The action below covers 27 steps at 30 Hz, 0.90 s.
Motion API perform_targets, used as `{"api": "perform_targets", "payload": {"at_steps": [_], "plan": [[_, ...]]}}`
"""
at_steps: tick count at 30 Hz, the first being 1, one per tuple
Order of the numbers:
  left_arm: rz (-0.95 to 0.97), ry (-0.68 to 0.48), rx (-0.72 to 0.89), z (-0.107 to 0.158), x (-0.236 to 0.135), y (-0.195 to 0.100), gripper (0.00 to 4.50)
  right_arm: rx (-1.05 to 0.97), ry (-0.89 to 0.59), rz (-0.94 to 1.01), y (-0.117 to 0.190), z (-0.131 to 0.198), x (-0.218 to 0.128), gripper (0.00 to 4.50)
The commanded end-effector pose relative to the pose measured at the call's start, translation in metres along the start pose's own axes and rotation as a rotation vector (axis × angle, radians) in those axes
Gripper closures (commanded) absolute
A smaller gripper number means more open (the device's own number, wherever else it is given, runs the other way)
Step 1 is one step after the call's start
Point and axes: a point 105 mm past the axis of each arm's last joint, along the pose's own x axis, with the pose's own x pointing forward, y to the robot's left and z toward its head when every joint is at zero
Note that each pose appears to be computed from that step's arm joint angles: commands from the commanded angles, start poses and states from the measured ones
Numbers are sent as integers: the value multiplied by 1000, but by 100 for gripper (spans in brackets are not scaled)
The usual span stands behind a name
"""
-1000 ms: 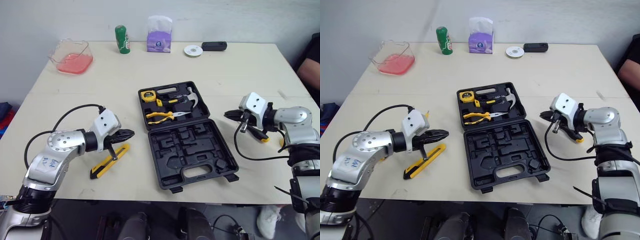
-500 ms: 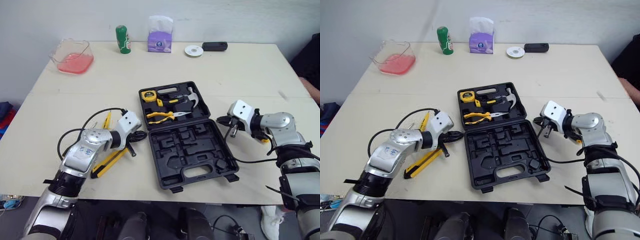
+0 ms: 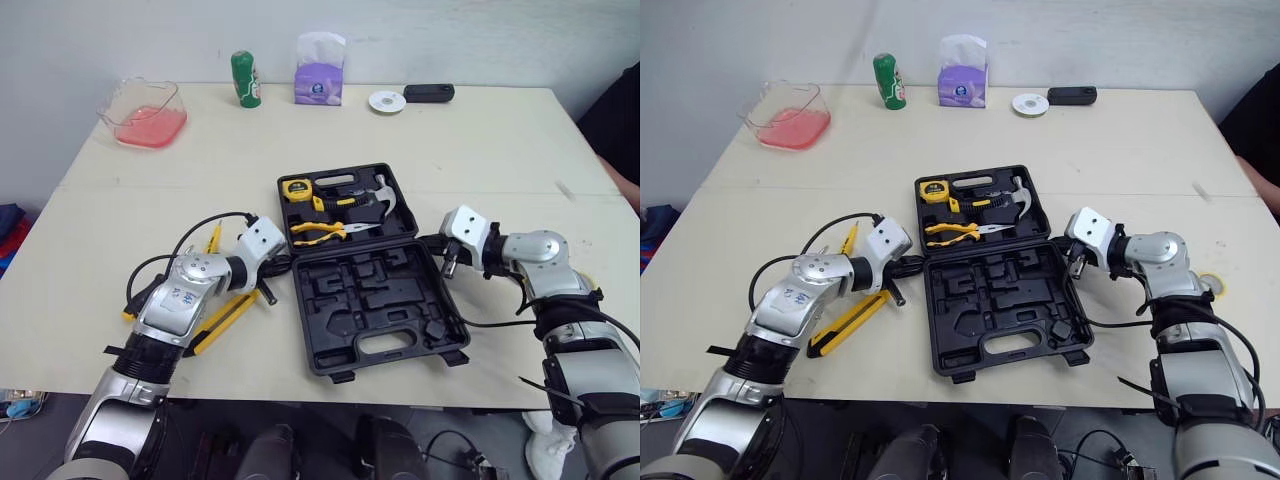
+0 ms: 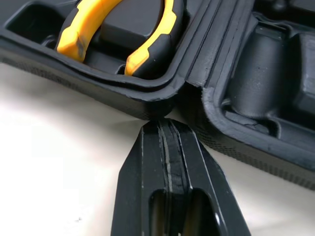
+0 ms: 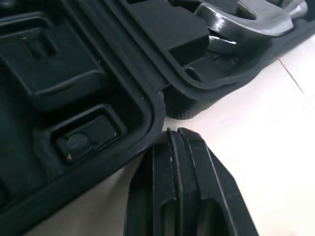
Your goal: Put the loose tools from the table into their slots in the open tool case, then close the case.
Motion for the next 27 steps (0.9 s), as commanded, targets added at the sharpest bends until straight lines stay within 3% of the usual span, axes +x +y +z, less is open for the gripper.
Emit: {"api": "perform_targets", "payload": {"at_steps": [1, 7, 16, 27], "plan": [[-2, -76, 71, 22, -1, 2, 444, -80, -51, 59, 12, 12, 2, 450], [-124, -123, 125, 32, -3, -13, 444, -153, -77, 153, 31, 22, -11, 450], [-209, -113, 169, 20, -8, -30, 444, -150, -21, 221, 54, 18, -35, 450], [-157, -71, 146, 9, -12, -21, 444, -144, 40, 198, 51, 7, -40, 450]]}}
